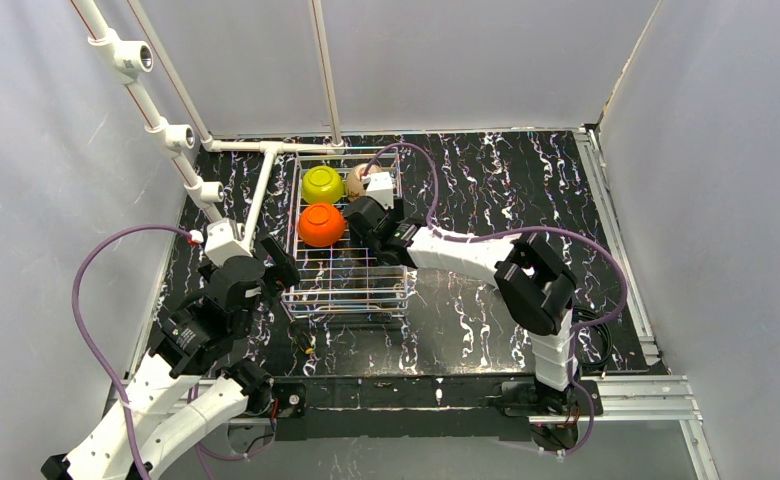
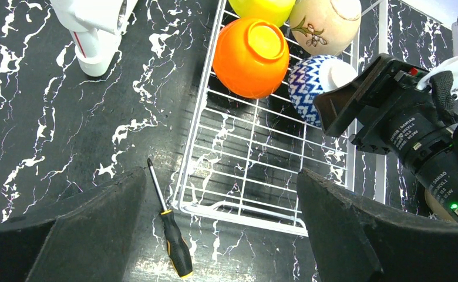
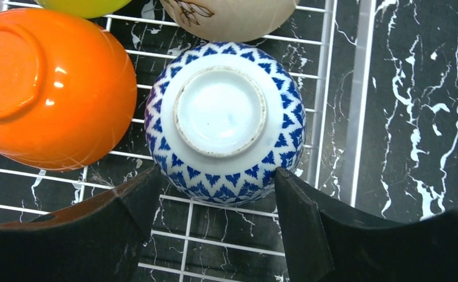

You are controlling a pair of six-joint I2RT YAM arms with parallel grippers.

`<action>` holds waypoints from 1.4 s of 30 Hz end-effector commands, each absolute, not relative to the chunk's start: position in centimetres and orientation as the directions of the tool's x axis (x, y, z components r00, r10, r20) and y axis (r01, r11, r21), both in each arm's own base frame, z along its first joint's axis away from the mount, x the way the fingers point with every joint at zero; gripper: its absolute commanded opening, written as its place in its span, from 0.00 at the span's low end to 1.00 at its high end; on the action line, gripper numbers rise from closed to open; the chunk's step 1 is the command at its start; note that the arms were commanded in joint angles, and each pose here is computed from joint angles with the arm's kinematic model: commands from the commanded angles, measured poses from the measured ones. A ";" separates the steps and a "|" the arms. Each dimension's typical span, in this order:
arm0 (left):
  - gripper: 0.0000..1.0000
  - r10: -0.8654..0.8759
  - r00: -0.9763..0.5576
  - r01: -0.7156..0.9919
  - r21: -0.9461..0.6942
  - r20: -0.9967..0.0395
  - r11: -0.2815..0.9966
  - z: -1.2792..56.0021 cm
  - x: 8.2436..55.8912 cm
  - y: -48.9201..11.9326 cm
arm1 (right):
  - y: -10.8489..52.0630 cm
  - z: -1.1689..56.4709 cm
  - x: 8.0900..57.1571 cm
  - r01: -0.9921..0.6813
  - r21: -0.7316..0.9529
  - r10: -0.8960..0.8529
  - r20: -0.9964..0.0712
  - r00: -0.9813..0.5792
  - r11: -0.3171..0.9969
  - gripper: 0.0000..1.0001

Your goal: Load the bowls into the dish rack

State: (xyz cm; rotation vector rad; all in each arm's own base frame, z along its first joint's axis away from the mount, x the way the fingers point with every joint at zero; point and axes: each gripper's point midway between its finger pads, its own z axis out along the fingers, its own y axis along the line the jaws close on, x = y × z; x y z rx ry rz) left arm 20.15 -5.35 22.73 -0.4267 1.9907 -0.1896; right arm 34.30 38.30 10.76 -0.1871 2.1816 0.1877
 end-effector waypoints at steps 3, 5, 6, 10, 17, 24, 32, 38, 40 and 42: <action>0.98 -0.369 -0.389 -0.233 -0.297 -0.844 0.926 22.6 20.3 -5.0 | 40.2 11.4 35.6 -0.239 0.111 -0.038 -0.838 -0.544 0.965 0.77; 0.98 -0.368 -0.390 -0.233 -0.296 -0.844 0.926 22.6 20.3 -5.0 | 40.5 11.5 35.6 -0.249 0.123 -0.033 -0.839 -0.542 0.961 0.77; 0.98 -0.368 -0.390 -0.234 -0.296 -0.844 0.926 22.6 20.3 -5.0 | 40.5 11.5 35.7 -0.249 0.125 -0.031 -0.840 -0.542 0.960 0.77; 0.98 -0.367 -0.393 -0.233 -0.295 -0.843 0.927 22.6 20.3 -5.1 | 40.3 12.3 36.1 -0.241 0.140 -0.013 -0.842 -0.540 0.960 0.78; 0.98 -0.364 -0.390 -0.233 -0.292 -0.846 0.928 22.7 20.3 -5.0 | 39.9 17.3 36.5 -0.255 0.217 0.057 -0.855 -0.515 0.942 0.94; 0.98 -0.360 -0.393 -0.231 -0.288 -0.846 0.929 22.7 20.4 -5.1 | 37.5 24.0 35.5 -0.294 0.300 0.150 -0.885 -0.441 0.908 0.99; 0.98 -0.354 -0.388 -0.217 -0.288 -0.851 0.933 23.1 20.5 -5.2 | 27.2 26.2 33.7 -0.138 0.235 0.157 -0.891 -0.426 0.962 0.98; 0.98 -0.381 -0.378 -0.189 -0.332 -0.844 0.924 23.3 21.0 -6.2 | 17.3 23.2 32.2 0.088 0.115 0.144 -0.843 -0.518 0.989 0.96; 0.98 -0.390 -0.365 -0.186 -0.344 -0.846 0.920 23.4 21.1 -6.2 | 14.6 21.7 31.5 0.166 0.074 0.154 -0.822 -0.548 0.983 0.96; 0.98 -0.396 -0.356 -0.174 -0.356 -0.846 0.918 23.6 21.2 -6.4 | 12.9 19.8 30.9 0.211 0.058 0.171 -0.802 -0.573 0.976 0.94</action>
